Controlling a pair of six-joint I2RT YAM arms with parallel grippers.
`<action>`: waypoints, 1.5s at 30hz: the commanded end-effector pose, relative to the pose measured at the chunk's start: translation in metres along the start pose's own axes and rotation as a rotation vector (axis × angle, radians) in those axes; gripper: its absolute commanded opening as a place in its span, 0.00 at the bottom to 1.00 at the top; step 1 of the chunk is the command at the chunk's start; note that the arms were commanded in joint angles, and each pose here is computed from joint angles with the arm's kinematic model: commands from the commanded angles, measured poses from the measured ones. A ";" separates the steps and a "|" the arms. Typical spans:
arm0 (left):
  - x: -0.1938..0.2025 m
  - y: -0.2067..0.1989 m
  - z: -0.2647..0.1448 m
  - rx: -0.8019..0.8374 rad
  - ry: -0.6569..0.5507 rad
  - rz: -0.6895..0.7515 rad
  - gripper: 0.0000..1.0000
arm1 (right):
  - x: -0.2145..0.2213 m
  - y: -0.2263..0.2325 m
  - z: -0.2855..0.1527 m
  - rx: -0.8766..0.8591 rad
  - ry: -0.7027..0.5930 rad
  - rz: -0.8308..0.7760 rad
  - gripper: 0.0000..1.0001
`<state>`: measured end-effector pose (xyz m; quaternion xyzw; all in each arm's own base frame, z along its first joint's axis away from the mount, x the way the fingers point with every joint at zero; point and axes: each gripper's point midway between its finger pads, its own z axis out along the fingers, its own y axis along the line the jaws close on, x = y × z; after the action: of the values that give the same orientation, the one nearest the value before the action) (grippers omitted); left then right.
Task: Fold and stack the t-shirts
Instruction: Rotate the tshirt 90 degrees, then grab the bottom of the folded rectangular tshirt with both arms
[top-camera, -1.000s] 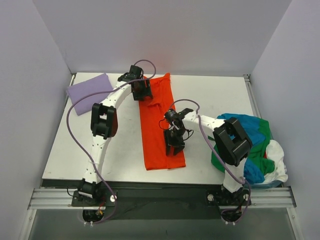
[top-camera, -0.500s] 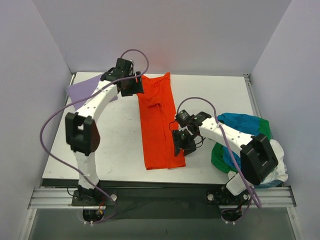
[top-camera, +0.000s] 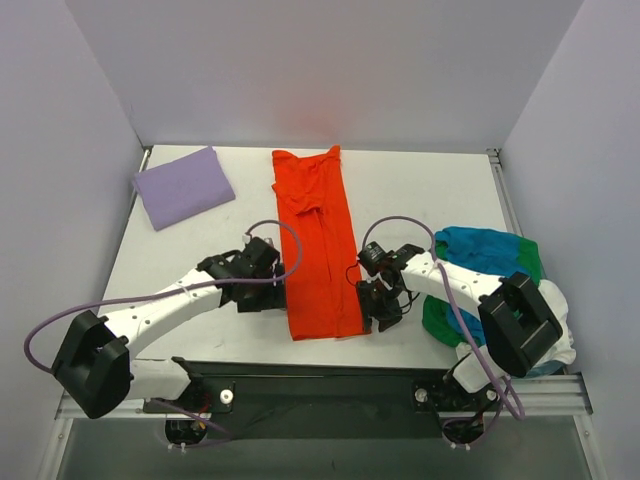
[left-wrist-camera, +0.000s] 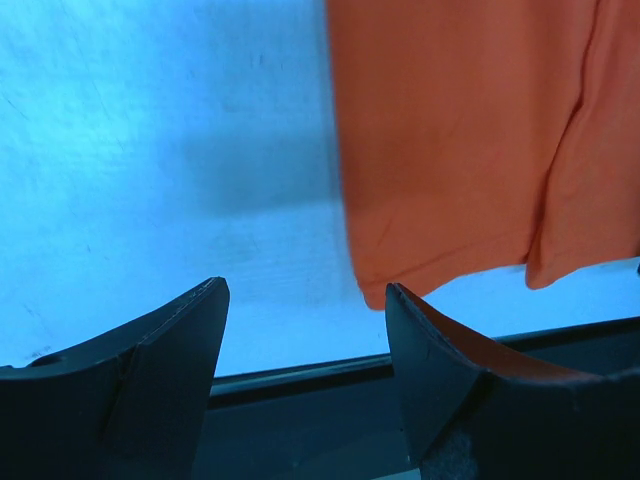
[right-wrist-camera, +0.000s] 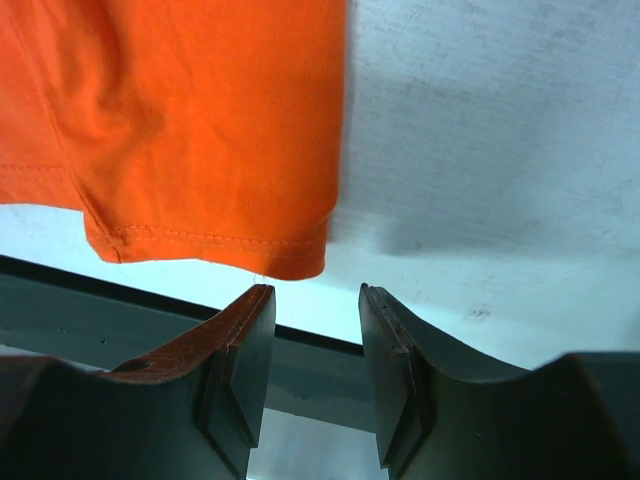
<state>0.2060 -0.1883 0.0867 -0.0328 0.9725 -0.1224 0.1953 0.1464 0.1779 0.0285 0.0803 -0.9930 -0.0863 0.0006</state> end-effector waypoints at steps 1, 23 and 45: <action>0.004 -0.013 -0.006 0.036 -0.055 -0.089 0.75 | -0.002 -0.002 0.002 0.010 -0.029 0.005 0.39; 0.045 -0.027 0.027 0.127 0.085 -0.123 0.71 | -0.002 -0.010 0.026 0.066 0.032 0.024 0.13; 0.089 -0.027 0.049 0.069 0.248 -0.142 0.44 | -0.003 -0.005 0.026 0.046 0.047 0.005 0.12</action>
<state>0.1459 -0.2351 0.0213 -0.0754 0.9774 -0.1836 0.0725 0.1530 0.1845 0.0043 0.0715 -0.9942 -0.0798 0.0126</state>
